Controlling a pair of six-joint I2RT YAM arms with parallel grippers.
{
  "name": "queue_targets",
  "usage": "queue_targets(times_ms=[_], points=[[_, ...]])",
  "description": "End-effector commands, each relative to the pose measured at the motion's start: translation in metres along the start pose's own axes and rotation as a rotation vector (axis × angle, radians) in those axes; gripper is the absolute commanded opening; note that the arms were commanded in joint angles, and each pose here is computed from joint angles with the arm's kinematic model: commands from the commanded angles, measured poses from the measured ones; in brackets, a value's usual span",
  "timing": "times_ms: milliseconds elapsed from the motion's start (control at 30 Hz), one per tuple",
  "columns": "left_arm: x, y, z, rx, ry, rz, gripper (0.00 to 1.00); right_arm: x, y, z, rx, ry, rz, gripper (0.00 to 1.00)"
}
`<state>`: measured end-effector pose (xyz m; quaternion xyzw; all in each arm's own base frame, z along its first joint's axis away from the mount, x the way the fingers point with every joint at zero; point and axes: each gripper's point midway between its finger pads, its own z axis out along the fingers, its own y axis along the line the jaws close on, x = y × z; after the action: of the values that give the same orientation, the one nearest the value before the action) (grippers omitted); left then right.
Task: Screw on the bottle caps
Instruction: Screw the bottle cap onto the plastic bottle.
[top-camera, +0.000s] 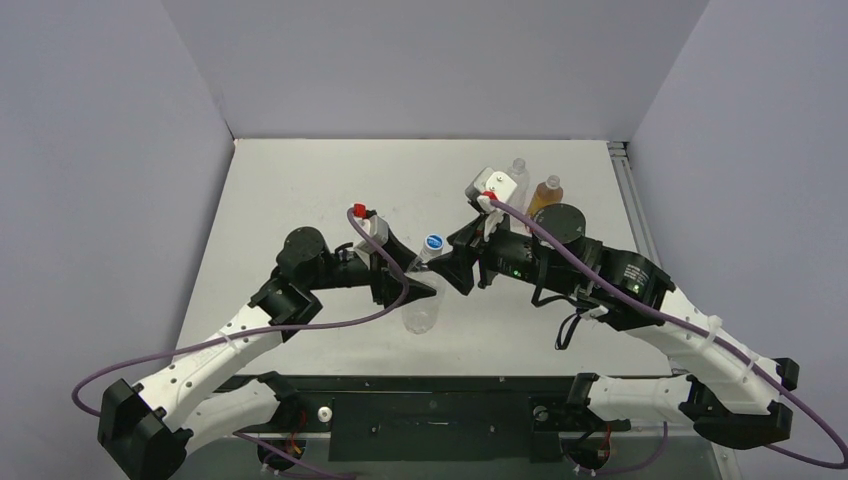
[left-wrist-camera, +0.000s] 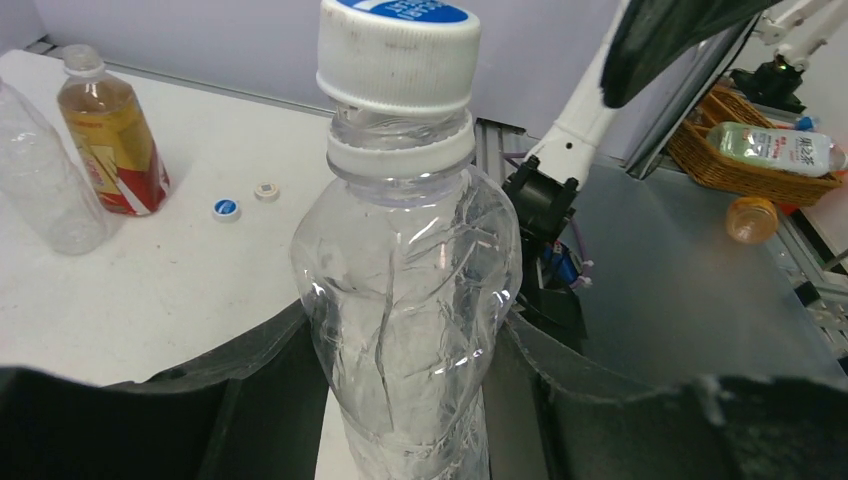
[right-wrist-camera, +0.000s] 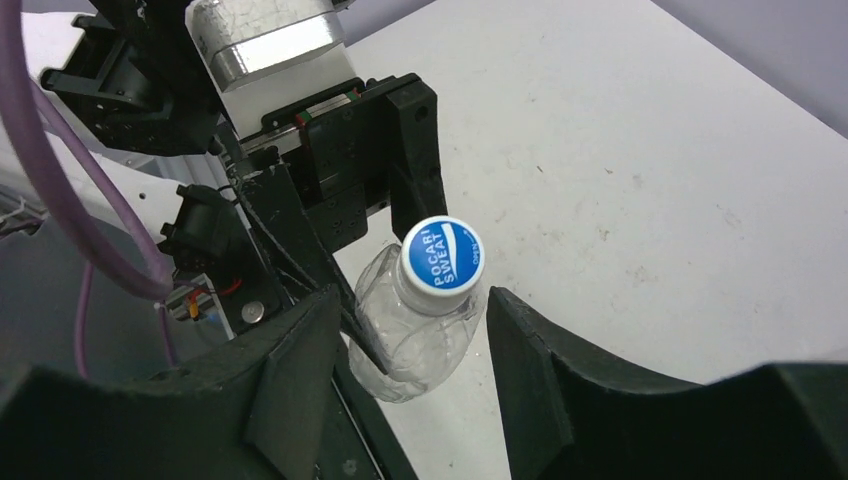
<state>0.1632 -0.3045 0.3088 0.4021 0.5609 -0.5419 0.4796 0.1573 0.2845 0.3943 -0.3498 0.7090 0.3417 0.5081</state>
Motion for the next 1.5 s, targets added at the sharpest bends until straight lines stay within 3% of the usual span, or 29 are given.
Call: queue_targets(times_ms=[0,633,1100,1467], points=[[-0.026,-0.028,-0.006,0.103,-0.027,0.026,0.00,-0.019,0.003,-0.001,-0.029,-0.035,-0.047,0.52],[-0.026,-0.029,-0.007,0.115,-0.013,0.020,0.00,-0.019,0.004,0.008,-0.040,-0.018,-0.041,0.46],[-0.026,-0.031,-0.008,0.124,-0.014,0.039,0.00,-0.013,0.004,0.016,-0.049,0.012,-0.018,0.18],[-0.037,-0.023,-0.013,0.050,-0.066,0.141,0.00,-0.003,-0.001,0.022,-0.091,0.065,0.116,0.08]])
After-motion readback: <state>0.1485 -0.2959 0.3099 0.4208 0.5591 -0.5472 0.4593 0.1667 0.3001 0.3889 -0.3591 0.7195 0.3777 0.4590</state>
